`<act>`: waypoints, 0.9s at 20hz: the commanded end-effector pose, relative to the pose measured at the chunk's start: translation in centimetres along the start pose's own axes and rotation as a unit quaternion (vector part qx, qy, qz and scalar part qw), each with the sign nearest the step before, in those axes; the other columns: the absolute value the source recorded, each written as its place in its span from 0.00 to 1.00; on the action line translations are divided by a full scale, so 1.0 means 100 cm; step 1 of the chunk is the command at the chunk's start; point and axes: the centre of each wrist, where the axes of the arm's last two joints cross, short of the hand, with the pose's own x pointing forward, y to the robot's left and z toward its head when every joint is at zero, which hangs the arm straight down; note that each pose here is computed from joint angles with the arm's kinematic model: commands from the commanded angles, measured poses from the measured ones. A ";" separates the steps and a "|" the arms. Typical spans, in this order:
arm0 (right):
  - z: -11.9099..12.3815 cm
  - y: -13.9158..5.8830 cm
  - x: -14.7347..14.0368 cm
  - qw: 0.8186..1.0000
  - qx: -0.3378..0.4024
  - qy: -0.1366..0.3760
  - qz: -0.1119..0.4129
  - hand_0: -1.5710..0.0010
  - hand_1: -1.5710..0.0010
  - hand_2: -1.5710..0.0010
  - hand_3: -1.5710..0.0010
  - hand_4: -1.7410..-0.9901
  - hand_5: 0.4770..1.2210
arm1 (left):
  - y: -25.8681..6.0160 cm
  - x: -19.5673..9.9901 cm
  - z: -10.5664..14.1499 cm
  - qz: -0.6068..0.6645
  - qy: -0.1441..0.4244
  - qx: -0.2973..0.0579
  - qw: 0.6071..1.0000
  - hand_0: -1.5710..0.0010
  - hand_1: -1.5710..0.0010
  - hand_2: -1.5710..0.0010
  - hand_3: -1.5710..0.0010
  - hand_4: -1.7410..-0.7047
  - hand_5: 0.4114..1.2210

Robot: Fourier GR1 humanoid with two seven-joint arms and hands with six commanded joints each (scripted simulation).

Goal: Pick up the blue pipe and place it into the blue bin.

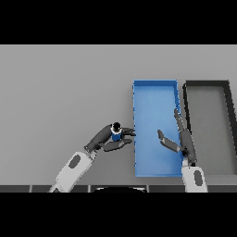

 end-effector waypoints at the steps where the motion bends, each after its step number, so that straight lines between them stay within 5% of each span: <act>1: 0.000 -0.002 -0.002 1.000 -0.002 0.007 0.004 1.00 1.00 1.00 1.00 0.74 0.22 | 0.000 0.005 -0.003 -0.002 -0.005 -0.005 1.000 0.01 0.01 0.01 0.01 0.27 0.99; 7: -0.005 -0.008 -0.003 1.000 -0.003 0.006 0.006 1.00 1.00 1.00 1.00 0.79 0.22 | -0.004 0.020 -0.008 -0.007 0.005 -0.026 1.000 0.00 0.00 0.00 0.00 0.26 1.00; 14: 0.103 0.074 0.013 0.975 -0.211 0.063 0.001 1.00 1.00 1.00 1.00 0.73 0.22 | -0.004 0.018 -0.012 -0.014 0.003 -0.025 1.000 0.00 0.00 0.00 0.00 0.26 1.00; 16: 0.110 0.077 0.021 0.970 -0.236 0.066 0.000 1.00 1.00 0.99 1.00 0.74 0.22 | -0.003 0.016 -0.009 -0.012 -0.002 -0.034 0.999 0.00 0.00 0.00 0.00 0.26 1.00; 18: 0.114 0.071 0.035 0.975 -0.216 0.005 -0.060 1.00 0.99 0.96 1.00 0.72 0.22 | -0.005 0.018 -0.010 -0.012 0.001 -0.037 0.999 0.00 0.00 0.00 0.00 0.26 1.00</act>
